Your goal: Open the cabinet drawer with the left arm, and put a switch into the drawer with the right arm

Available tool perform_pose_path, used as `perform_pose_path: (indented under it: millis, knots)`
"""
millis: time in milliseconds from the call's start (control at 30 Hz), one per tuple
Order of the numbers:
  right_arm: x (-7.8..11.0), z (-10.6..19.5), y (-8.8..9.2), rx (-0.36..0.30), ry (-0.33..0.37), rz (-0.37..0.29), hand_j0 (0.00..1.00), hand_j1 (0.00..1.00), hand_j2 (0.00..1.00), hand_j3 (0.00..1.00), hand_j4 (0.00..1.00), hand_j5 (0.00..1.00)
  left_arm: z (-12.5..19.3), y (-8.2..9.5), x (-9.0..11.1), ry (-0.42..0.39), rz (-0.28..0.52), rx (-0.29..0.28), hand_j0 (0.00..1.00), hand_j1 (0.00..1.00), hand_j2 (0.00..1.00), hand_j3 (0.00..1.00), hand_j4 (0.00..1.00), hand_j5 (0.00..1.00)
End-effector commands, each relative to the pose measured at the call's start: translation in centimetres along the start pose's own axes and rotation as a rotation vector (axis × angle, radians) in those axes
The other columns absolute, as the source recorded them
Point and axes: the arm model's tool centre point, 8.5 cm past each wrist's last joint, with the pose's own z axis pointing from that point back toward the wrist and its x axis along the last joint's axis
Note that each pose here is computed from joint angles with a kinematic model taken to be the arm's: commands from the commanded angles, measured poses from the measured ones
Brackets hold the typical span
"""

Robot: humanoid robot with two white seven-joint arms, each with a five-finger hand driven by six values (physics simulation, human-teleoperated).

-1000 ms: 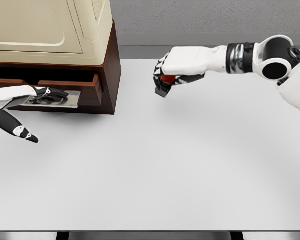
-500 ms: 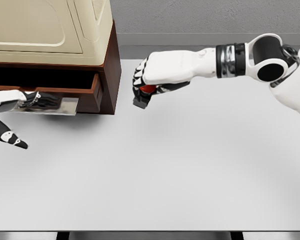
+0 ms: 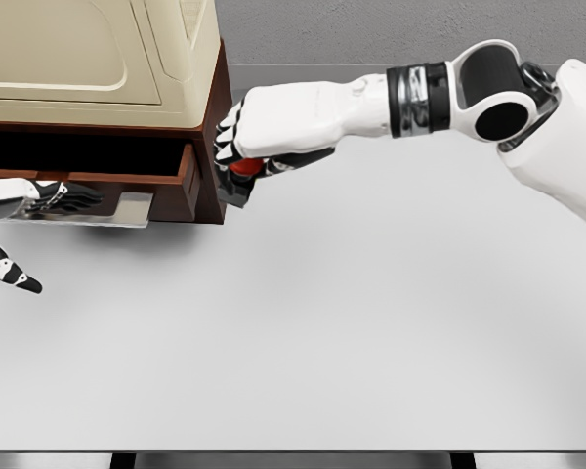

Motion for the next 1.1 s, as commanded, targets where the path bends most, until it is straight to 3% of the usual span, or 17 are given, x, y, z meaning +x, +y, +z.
perform_pose_path:
  millis: [0,200,567,733,833,1067]
  knots:
    - [0.1,-0.2,-0.2,-0.009,-0.006,-0.004,0.46,0.46,0.46,0.46,0.46,0.46,0.0,0.0,0.1,-0.012,0.018,0.003,1.00,1.00,1.00,1.00,1.00,1.00]
    - [0.1,-0.1,-1.6,-0.023,-0.005,0.005,0.46,0.46,0.46,0.46,0.46,0.46,1.3,0.5,0.2,-0.004,0.041,0.025,1.00,1.00,1.00,1.00,1.00,1.00]
    - [0.2,-3.3,-4.0,-0.049,0.003,-0.014,0.46,0.46,0.46,0.46,0.46,0.46,1.3,0.7,0.5,-0.028,0.066,0.032,1.00,1.00,1.00,1.00,1.00,1.00]
    - [0.0,-4.9,-4.3,-0.044,0.007,-0.033,0.46,0.46,0.46,0.46,0.46,0.46,0.9,0.7,0.8,-0.047,0.065,0.030,1.00,1.00,1.00,1.00,1.00,1.00]
    - [-0.1,-5.4,-4.7,-0.044,0.011,-0.036,0.46,0.46,0.46,0.46,0.46,0.46,0.2,0.6,1.4,-0.103,0.055,0.026,1.00,1.00,1.00,1.00,1.00,1.00]
    - [-0.8,-6.9,-4.8,-0.035,0.017,-0.059,0.46,0.46,0.46,0.46,0.46,0.46,0.3,0.4,1.0,-0.096,0.064,0.022,1.00,1.00,1.00,1.00,1.00,1.00]
